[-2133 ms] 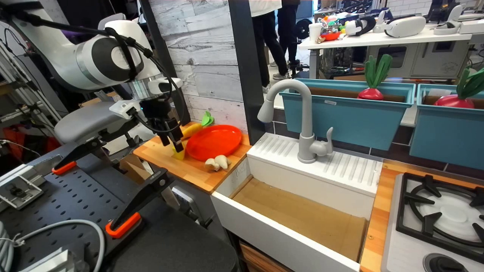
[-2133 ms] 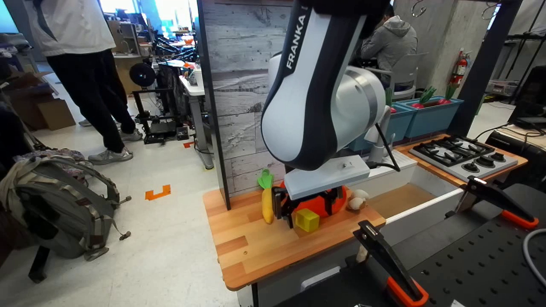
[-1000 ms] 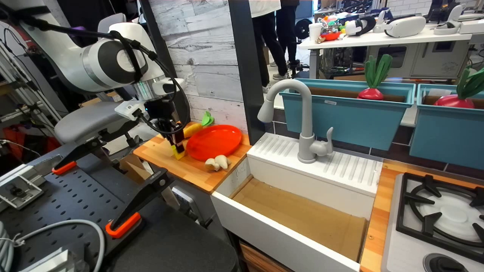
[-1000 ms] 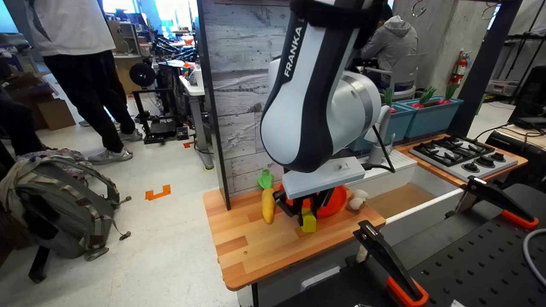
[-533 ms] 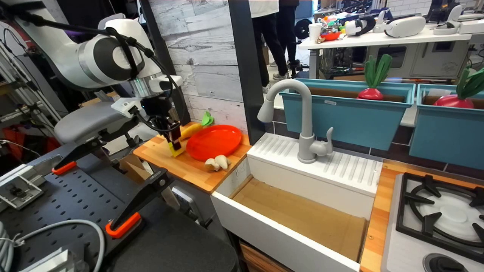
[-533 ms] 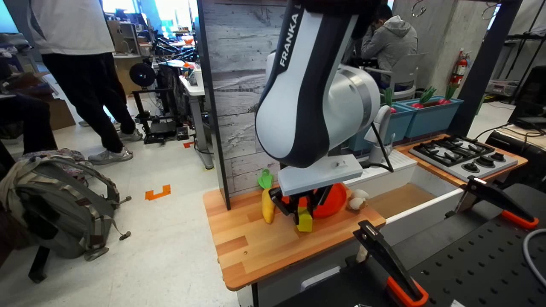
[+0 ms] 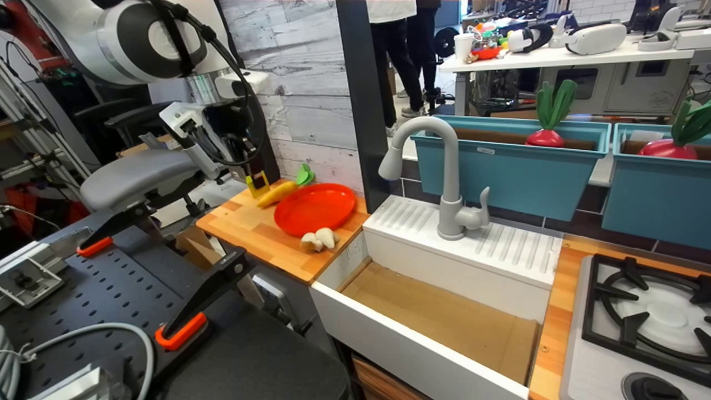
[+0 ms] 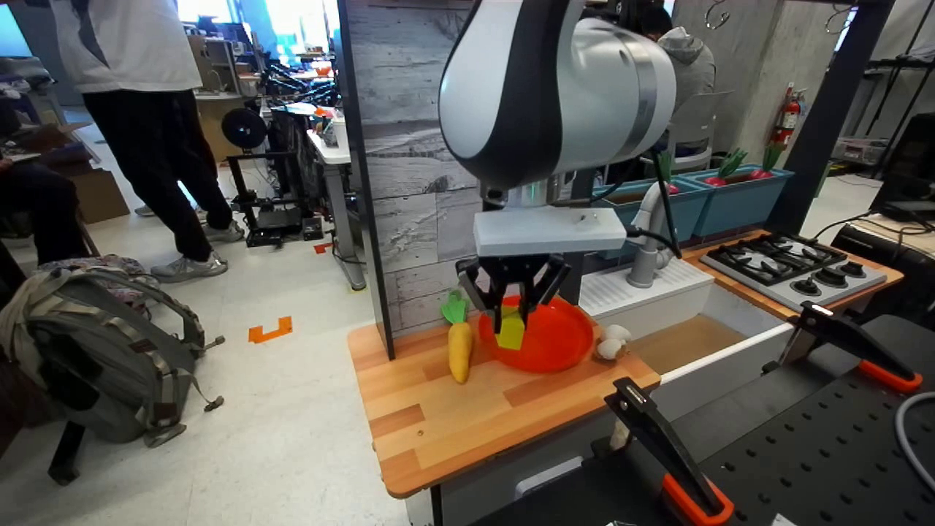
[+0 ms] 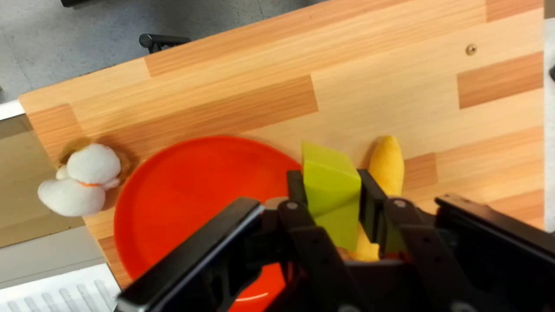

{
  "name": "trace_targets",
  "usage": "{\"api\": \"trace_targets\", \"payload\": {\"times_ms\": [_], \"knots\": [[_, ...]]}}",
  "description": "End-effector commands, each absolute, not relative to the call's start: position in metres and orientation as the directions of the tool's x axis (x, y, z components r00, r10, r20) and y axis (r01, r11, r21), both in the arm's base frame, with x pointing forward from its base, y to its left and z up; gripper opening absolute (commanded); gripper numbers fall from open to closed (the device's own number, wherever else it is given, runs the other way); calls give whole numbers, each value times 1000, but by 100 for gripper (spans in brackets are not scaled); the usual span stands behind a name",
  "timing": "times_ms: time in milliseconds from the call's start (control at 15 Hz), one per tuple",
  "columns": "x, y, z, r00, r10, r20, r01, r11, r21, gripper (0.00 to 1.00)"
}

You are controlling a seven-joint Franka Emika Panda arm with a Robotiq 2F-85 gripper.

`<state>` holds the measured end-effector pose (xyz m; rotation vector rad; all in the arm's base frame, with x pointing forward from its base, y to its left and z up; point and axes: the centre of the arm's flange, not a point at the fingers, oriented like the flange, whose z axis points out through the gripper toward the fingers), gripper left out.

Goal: Pick the yellow block and put it on the plate

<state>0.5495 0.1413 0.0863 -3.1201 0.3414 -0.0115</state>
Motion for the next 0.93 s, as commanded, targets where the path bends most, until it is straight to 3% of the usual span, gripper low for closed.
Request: {"api": "trace_targets", "payload": {"times_ms": [0,867], "knots": [[560,111,103,965,-261,12,-260,-964,-57,8],[604,64,60,937,-347,-42,-348,-938,-14,8]]}}
